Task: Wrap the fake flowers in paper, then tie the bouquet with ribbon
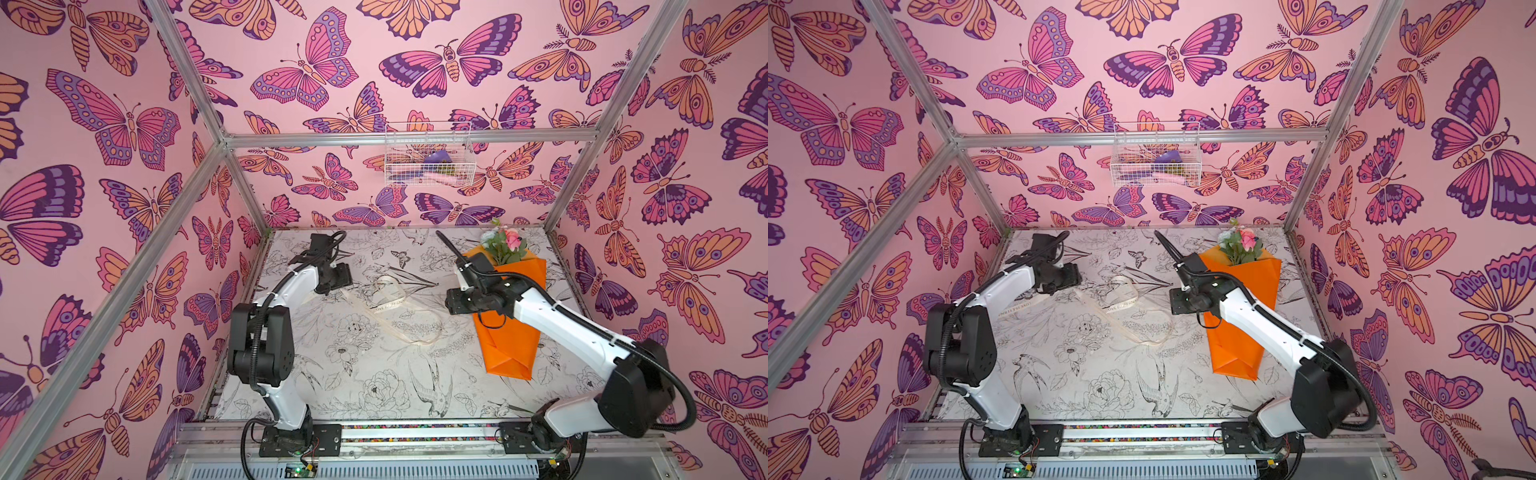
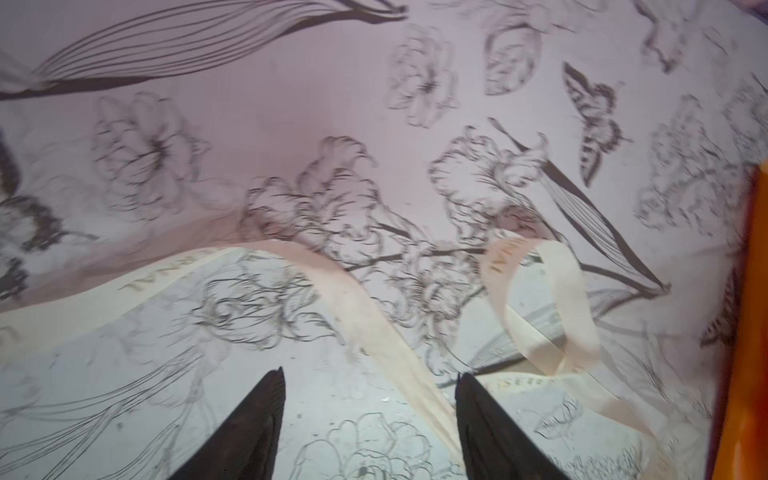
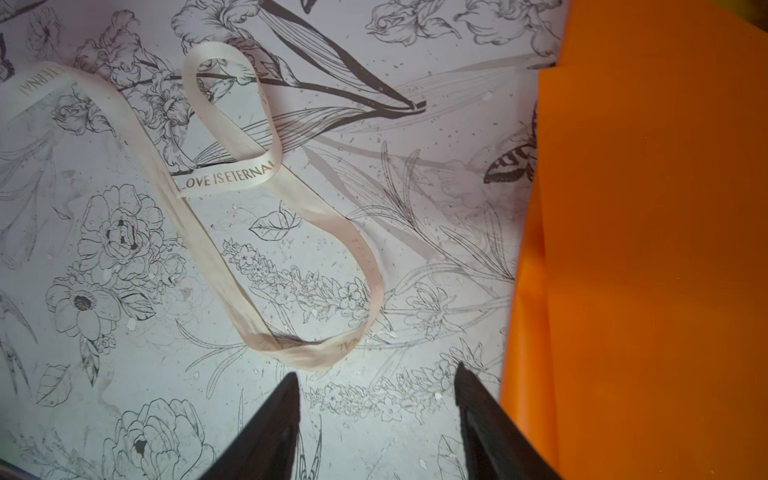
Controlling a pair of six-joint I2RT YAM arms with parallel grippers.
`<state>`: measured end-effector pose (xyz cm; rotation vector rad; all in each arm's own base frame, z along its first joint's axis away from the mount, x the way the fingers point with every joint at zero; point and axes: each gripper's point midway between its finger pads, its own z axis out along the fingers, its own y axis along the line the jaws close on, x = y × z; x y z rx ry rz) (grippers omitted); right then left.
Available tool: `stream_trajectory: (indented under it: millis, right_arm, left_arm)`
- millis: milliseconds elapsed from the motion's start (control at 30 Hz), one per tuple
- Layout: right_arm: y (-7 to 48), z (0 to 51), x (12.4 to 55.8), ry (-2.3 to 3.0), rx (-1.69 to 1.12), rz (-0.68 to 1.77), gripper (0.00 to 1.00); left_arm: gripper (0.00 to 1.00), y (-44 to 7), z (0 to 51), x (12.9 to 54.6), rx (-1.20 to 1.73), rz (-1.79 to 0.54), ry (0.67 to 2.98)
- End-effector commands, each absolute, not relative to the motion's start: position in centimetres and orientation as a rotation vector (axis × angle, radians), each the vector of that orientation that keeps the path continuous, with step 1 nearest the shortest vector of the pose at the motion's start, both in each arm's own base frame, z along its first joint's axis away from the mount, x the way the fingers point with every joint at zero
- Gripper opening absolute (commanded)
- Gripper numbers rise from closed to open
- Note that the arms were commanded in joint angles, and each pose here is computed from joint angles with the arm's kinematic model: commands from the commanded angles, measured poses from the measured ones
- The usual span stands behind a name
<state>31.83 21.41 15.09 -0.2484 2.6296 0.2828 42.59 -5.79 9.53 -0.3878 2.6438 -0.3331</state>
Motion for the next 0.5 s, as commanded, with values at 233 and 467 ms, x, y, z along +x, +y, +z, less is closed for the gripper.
stream_trajectory:
  millis: [233, 467]
  right_arm:
    - [29.3, 10.9, 37.5, 2.642, -0.31, 0.224, 0.6]
    - [33.6, 7.9, 40.6, 2.662, -0.315, 0.295, 0.57]
  left_arm:
    - [0.75, -3.0, 6.2, 42.2, -0.744, -0.397, 2.582]
    - [0.85, -0.5, 4.7, 41.2, -0.92, -0.421, 2.519]
